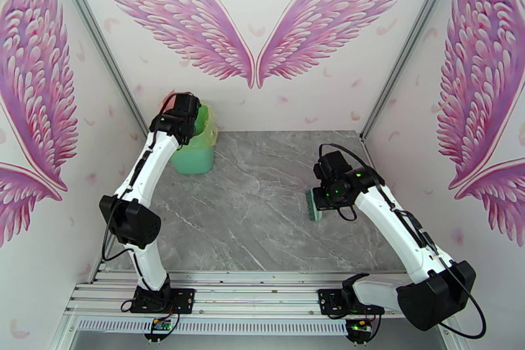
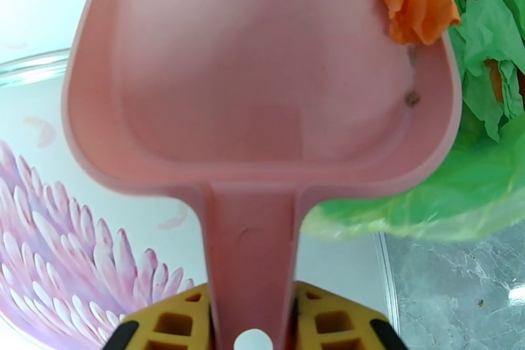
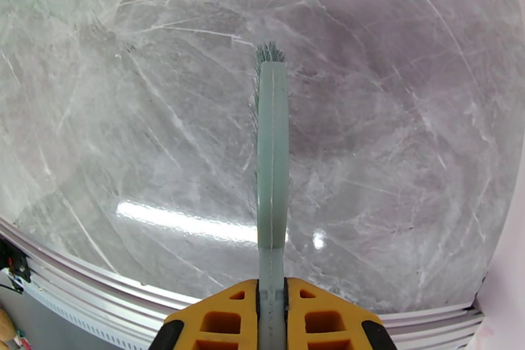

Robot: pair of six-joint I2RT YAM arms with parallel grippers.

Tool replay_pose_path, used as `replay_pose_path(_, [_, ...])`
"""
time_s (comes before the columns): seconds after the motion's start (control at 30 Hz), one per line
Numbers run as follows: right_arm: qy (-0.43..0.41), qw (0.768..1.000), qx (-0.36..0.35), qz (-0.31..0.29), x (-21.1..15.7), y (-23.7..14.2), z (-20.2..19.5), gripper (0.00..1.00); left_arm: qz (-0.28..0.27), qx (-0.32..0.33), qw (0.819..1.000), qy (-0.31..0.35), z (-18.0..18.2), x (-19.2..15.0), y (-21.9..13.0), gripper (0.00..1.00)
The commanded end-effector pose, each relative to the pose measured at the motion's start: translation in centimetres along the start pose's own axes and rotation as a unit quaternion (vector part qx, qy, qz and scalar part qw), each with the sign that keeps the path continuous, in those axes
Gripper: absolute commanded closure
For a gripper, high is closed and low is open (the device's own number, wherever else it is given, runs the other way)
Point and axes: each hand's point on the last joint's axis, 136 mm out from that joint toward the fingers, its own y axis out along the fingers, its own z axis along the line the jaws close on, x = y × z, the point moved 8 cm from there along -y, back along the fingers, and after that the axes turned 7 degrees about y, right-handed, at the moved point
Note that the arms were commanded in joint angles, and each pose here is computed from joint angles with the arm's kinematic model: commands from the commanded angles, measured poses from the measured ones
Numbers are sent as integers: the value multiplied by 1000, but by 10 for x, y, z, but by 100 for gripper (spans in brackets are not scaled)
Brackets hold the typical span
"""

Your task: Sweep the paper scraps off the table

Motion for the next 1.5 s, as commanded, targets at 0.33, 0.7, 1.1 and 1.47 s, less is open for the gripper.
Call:
replay_pose_path(0.33, [-12,1000,-1,-14,-3,-4,0,100,27,6,996,90,-45,27,28,100])
replay_pose_path(0.7, [-12,1000,12,-17,1,-7,4,100,30,5,995,95,-48,30,37,100])
replay_pose_path(1.1, [-15,999,30,-25,-3,-13,6,100,-2,-24,986,166,-40,39,39,100])
replay_pose_path(1.47, [-21,998,48,-35,-12,-16,8,100,-4,-63,967,245,-46,13,40,100])
